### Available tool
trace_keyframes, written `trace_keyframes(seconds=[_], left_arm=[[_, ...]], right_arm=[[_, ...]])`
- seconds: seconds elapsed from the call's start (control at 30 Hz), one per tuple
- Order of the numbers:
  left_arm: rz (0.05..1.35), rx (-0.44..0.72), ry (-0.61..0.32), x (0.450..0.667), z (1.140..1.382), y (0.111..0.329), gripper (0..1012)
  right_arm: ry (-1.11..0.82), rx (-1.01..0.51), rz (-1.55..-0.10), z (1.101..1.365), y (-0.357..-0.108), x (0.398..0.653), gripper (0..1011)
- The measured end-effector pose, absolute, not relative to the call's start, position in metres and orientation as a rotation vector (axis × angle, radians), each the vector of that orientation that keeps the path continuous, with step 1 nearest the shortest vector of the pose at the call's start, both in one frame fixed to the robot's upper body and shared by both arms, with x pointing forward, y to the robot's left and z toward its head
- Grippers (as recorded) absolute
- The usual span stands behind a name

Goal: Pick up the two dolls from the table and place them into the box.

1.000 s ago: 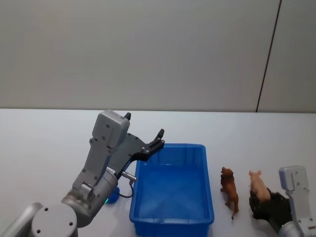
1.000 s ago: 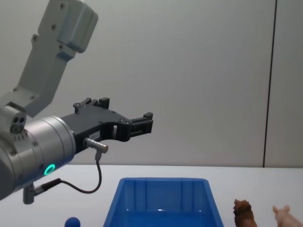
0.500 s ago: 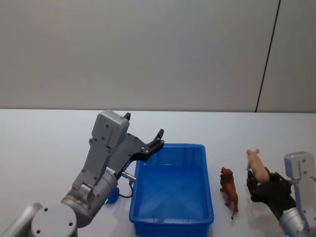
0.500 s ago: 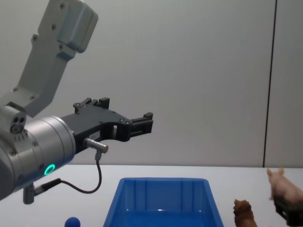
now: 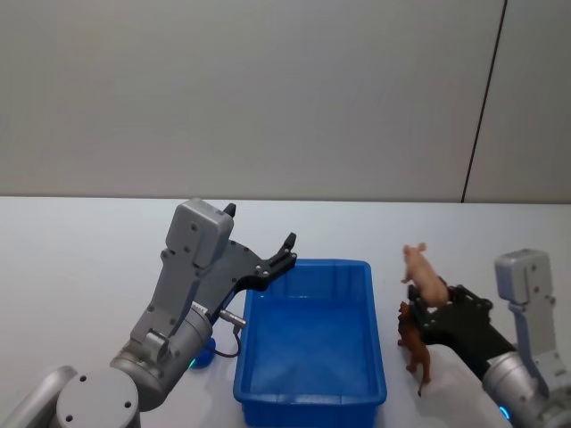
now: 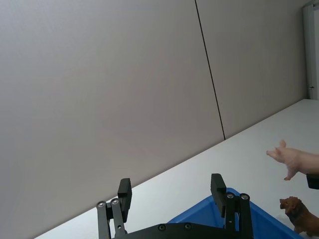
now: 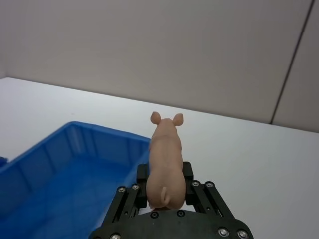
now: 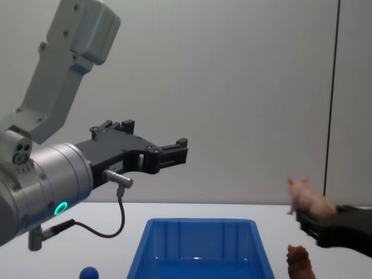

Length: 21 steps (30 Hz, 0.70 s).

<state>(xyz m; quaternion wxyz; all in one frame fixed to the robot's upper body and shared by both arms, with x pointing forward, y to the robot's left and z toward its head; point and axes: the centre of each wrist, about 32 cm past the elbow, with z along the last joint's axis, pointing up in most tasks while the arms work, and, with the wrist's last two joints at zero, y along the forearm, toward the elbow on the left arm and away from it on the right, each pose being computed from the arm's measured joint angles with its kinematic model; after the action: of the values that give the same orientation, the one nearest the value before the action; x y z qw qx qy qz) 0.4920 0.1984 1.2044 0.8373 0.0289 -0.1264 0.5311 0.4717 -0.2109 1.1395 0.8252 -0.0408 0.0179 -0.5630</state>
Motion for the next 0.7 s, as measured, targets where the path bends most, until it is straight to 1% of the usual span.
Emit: trace_keyframes(seconds=[0.23,0.4,0.43,0.5,0.7], left_arm=[[1.124,0.061,-0.268,0.492,1.204,0.198,1002],[1.124,0.061,-0.268,0.492,1.204,0.198,1002],[1.124,0.061,-0.268,0.492,1.204,0.198,1002],[1.124,0.061,-0.268,0.492,1.204,0.198,1002],[1.124,0.061,-0.268,0.492,1.204,0.198,1002]], right_arm=[[0.038,-0.068,-1.108,1.145,-0.203,0.478,382],[0.052,-0.070,-1.012,1.147,-0.191,0.486,382],[0.052,-0.070,-1.012,1.147,-0.191,0.486,382],[0.063,-0.077,-0.966,1.147,-0.184,0.490,382],[0.088,-0.099,-0.896,1.146,-0.171,0.498,382]])
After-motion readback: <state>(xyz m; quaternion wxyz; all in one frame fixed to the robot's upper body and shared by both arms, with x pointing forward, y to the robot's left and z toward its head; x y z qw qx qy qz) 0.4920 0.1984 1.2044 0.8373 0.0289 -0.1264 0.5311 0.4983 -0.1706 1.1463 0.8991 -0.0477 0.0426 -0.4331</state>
